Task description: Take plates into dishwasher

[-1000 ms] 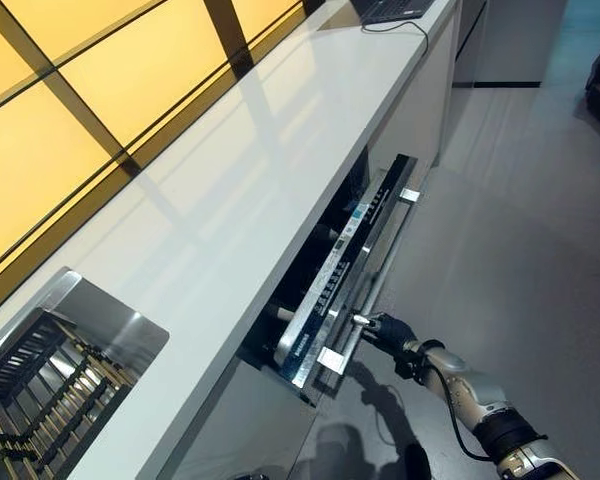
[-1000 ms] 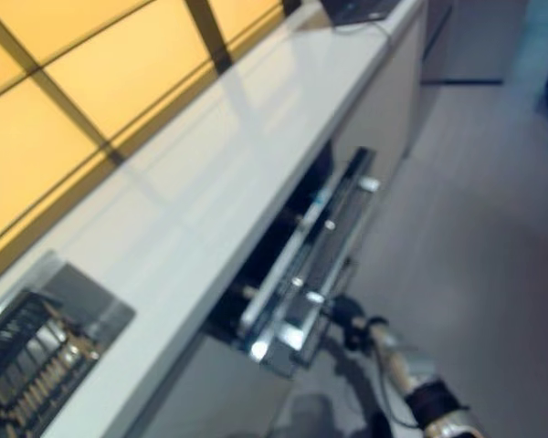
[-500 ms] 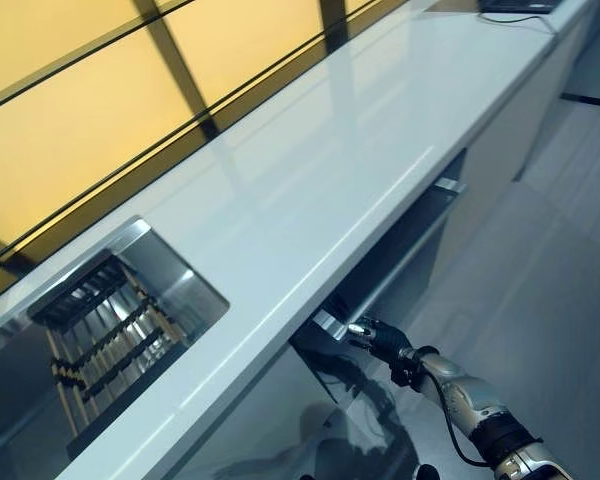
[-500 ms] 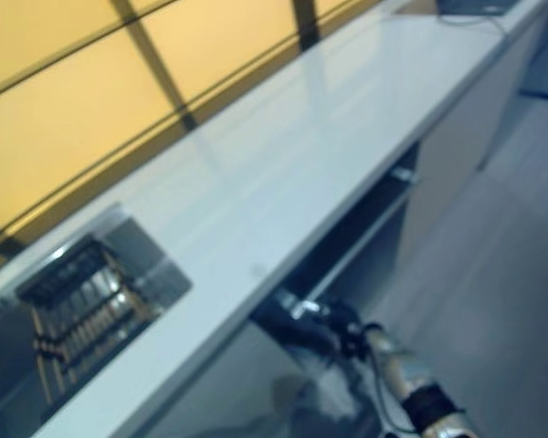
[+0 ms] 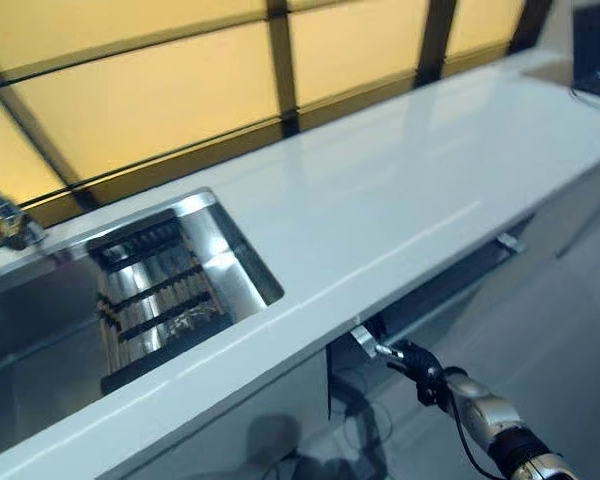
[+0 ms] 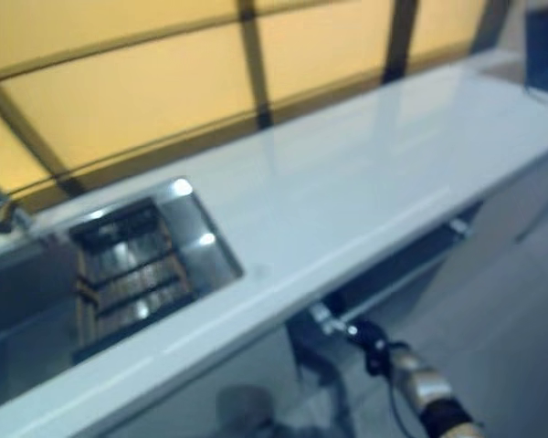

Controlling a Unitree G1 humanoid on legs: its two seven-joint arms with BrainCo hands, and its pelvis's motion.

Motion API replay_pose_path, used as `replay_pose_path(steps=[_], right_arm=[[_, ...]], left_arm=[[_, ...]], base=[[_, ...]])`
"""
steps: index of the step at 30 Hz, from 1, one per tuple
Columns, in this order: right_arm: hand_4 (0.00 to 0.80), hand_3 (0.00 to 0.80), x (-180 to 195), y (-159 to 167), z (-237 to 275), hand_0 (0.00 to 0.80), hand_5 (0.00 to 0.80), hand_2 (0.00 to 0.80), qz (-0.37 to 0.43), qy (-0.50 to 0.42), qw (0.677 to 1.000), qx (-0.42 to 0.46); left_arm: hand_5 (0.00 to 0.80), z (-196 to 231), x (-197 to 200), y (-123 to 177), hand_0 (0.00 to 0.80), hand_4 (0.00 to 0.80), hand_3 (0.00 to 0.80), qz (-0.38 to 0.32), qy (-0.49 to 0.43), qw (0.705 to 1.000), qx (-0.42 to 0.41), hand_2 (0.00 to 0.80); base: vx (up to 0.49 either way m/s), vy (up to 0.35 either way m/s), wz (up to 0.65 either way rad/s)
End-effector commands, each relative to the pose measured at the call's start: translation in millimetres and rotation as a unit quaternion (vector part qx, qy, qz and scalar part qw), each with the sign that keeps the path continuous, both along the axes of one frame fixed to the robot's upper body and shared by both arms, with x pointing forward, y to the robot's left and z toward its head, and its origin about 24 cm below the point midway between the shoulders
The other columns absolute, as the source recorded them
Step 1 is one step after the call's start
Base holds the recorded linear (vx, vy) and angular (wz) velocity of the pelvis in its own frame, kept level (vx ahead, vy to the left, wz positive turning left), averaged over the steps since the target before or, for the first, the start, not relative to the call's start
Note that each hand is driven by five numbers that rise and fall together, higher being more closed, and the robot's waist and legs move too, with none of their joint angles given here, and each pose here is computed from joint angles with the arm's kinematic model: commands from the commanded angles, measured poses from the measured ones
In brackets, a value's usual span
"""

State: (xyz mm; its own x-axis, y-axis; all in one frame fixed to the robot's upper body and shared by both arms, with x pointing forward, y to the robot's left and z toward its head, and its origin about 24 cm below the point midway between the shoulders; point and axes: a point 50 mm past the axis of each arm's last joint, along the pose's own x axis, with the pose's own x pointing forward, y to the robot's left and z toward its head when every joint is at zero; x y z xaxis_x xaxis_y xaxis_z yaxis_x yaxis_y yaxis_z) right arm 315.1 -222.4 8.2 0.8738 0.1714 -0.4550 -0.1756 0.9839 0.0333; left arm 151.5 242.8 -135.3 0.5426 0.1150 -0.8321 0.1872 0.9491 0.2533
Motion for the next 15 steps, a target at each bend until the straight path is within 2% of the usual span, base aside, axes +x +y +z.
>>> replay_pose_path(steps=[1,4,9,13,15], right_arm=[[0.000,0.000,18,22,23,0.000,0.000,0.000,0.037,-0.082,0.994,-0.065],[0.000,0.000,12,8,16,0.000,0.000,0.000,0.042,-0.084,0.981,-0.172],[0.000,0.000,-14,-14,-10,0.000,0.000,0.000,0.074,-0.048,0.951,-0.297],[0.000,0.000,-36,-41,-34,0.000,0.000,0.000,0.078,0.025,0.941,-0.327],[0.000,0.000,-53,-56,-50,0.000,0.000,0.000,0.065,0.077,0.940,-0.327]], left_arm=[[0.000,5,-10,21,0.000,0.000,0.000,0.005,-0.016,0.999,0.029,0.000],[0.000,-1,-30,24,0.000,0.000,0.000,0.011,0.013,0.999,0.030,0.000],[0.000,-10,-60,28,0.000,0.000,0.000,0.052,0.052,0.997,0.027,0.000],[0.000,-11,-58,21,0.000,0.000,0.000,0.054,0.045,0.997,0.017,0.000],[0.000,-12,-54,13,0.000,0.000,0.000,0.041,0.033,0.999,0.012,0.000]], base=[[-0.042,-0.089,0.67],[-0.099,-0.050,0.66],[-0.254,0.150,0.39],[-0.309,0.314,0.34],[-0.296,0.487,0.84]])
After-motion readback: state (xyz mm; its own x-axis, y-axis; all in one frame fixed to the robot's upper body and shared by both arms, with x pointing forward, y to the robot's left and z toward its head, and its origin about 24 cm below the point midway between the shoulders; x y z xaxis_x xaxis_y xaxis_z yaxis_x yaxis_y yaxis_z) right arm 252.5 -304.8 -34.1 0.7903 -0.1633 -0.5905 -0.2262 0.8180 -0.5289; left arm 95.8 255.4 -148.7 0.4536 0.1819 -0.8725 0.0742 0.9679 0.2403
